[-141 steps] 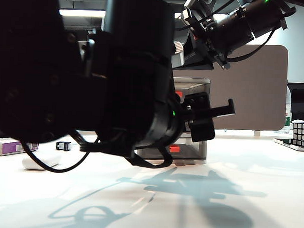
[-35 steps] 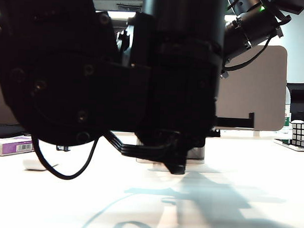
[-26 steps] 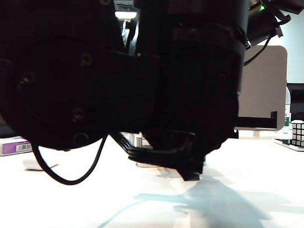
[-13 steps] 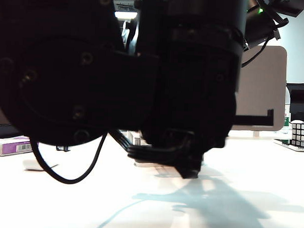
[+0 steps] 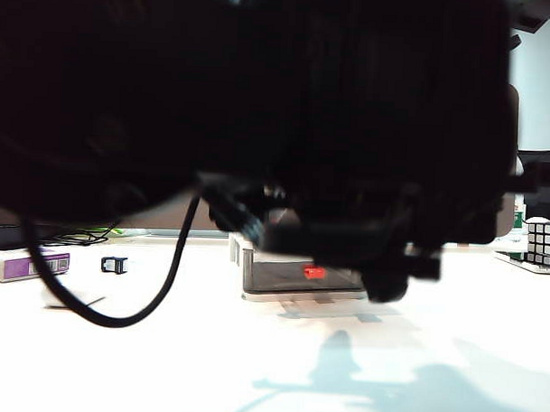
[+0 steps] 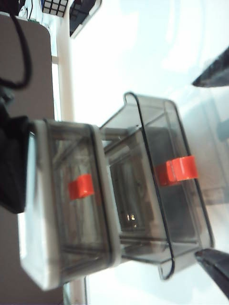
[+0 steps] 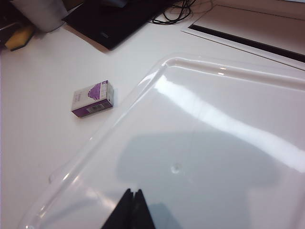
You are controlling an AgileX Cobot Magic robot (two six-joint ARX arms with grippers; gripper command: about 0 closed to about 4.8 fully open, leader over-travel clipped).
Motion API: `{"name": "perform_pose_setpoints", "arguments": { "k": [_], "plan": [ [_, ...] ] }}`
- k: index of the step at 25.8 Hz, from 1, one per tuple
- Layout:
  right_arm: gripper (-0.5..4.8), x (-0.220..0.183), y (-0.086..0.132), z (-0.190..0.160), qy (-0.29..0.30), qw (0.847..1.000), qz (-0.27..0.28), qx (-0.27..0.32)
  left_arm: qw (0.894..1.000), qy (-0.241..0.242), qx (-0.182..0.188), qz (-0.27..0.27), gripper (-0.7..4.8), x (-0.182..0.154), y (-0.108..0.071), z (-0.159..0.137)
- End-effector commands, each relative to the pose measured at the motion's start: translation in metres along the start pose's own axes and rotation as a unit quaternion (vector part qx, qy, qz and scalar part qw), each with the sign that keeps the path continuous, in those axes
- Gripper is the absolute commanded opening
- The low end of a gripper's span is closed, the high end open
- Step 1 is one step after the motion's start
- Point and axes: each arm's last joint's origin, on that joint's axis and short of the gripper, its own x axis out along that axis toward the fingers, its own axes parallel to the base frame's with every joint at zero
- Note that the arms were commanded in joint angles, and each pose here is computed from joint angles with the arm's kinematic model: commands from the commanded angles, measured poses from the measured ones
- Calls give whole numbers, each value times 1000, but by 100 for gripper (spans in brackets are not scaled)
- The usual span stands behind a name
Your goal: Open the second layer of the drawer on the table, pick up the earphone case on the table and put it in, and finally close the drawer.
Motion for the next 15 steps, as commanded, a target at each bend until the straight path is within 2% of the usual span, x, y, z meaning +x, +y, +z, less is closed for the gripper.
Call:
{"name": "perform_pose_setpoints", "arguments": {
  "k": [1,3,7,10,12,15],
  "plan": [
    [-5,6,-5,-18,49,998,-12,34,1000,-2,6,-2,393,-22,11,7],
    [-5,6,-5,-18,50,998,-12,34,1000,-2,14,8,391,-30,21,11],
    [-5,6,-5,-18,50,998,-10,37,1000,-2,13,15,326,-40,59,20],
    [-5,6,-5,-18,50,998,-8,38,1000,-6,0,13,328,-44,87,31],
    [-5,6,-4,-19,50,998,-3,39,1000,-10,18,-15,328,-46,104,38],
    [-5,6,-4,-18,50,998,-1,40,999,-17,47,-15,327,-50,124,47]
  ]
}}
